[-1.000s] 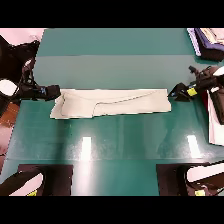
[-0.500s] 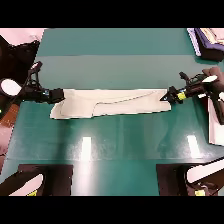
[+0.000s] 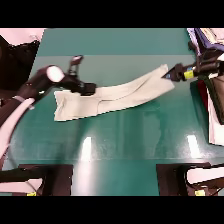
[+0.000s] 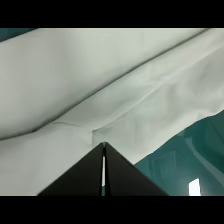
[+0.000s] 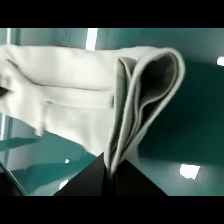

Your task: Fold the shirts.

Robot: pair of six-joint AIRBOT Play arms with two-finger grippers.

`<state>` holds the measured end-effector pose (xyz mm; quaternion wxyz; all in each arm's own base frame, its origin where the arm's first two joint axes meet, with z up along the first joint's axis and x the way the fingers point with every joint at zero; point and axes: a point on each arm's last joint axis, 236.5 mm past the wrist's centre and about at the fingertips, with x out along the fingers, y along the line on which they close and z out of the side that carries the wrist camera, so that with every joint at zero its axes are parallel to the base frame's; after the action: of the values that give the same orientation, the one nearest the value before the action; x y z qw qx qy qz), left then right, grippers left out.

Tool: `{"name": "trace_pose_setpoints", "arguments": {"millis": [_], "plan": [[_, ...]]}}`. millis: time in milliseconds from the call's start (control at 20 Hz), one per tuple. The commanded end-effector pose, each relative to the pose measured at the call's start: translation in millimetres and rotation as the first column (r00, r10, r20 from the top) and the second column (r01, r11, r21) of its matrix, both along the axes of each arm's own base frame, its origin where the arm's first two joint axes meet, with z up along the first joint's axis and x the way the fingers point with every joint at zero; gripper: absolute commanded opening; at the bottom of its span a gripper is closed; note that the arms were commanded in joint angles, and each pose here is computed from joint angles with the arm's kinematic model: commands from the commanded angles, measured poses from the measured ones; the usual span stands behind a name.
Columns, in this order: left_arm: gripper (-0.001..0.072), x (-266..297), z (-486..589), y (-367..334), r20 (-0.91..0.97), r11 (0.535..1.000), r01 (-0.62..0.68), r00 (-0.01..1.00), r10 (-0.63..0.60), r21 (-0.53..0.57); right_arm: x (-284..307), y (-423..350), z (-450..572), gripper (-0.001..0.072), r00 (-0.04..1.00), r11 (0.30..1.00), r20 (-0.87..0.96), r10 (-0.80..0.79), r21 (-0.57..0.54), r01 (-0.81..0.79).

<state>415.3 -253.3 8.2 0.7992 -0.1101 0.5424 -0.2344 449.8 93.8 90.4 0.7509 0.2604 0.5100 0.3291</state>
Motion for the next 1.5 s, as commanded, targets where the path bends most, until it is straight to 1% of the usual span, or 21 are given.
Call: {"name": "trace_pose_setpoints", "arguments": {"millis": [0, 150, 300, 550, 650, 750, 850, 1000, 1150, 1300, 1450], "plan": [[0.0025, 4, -42, -71, -0.056, 0.992, 0.125, 0.991, -0.124, 0.01, -7, 38, 83, 0.0014, 0.985, 0.997, 0.162, 0.056, 0.036, -0.063], [0.0025, 11, -63, -102, -0.103, 0.99, 0.132, 0.985, -0.136, -0.045, -15, 76, 117, 0.0013, 0.964, 0.99, 0.236, 0.126, 0.025, -0.136], [0.0025, 24, -64, -105, -0.082, 0.992, 0.108, 0.99, -0.113, -0.063, -27, 112, 134, 0.0014, 0.94, 0.978, 0.279, 0.195, 0.02, -0.208], [0.0025, 33, -56, -80, -0.113, 0.995, 0.087, 0.989, -0.093, -0.058, -37, 151, 136, 0.0014, 0.928, 0.966, 0.287, 0.239, 0.03, -0.258], [0.0025, 45, -30, -62, -0.077, 0.995, 0.084, 0.993, -0.088, -0.061, -40, 168, 133, 0.0014, 0.921, 0.959, 0.289, 0.26, 0.035, -0.281], [0.0025, 60, 11, -34, 0.004, 0.996, 0.061, 0.998, -0.061, -0.058, -44, 188, 129, 0.0014, 0.915, 0.952, 0.293, 0.279, 0.041, -0.304], [0.0025, 70, 53, 6, 0.083, 0.999, 0.017, 0.996, -0.014, -0.03, -48, 209, 127, 0.0014, 0.907, 0.944, 0.299, 0.296, 0.049, -0.325], [0.0026, 74, 113, 77, 0.2, 0.996, -0.074, 0.978, 0.064, 0.043, -57, 245, 117, 0.0014, 0.896, 0.929, 0.297, 0.33, 0.065, -0.364], [0.0025, 63, 165, 143, 0.302, 0.978, -0.175, 0.944, 0.133, 0.117, -68, 282, 102, 0.0014, 0.877, 0.909, 0.302, 0.374, 0.066, -0.411], [0.0026, 44, 195, 189, 0.347, 0.952, -0.254, 0.919, 0.184, 0.169, -72, 314, 88, 0.0014, 0.867, 0.903, 0.316, 0.384, 0.068, -0.425], [0.0026, 31, 201, 211, 0.334, 0.939, -0.288, 0.918, 0.215, 0.188, -71, 345, 68, 0.0016, 0.849, 0.9, 0.358, 0.388, 0.052, -0.433]]}}
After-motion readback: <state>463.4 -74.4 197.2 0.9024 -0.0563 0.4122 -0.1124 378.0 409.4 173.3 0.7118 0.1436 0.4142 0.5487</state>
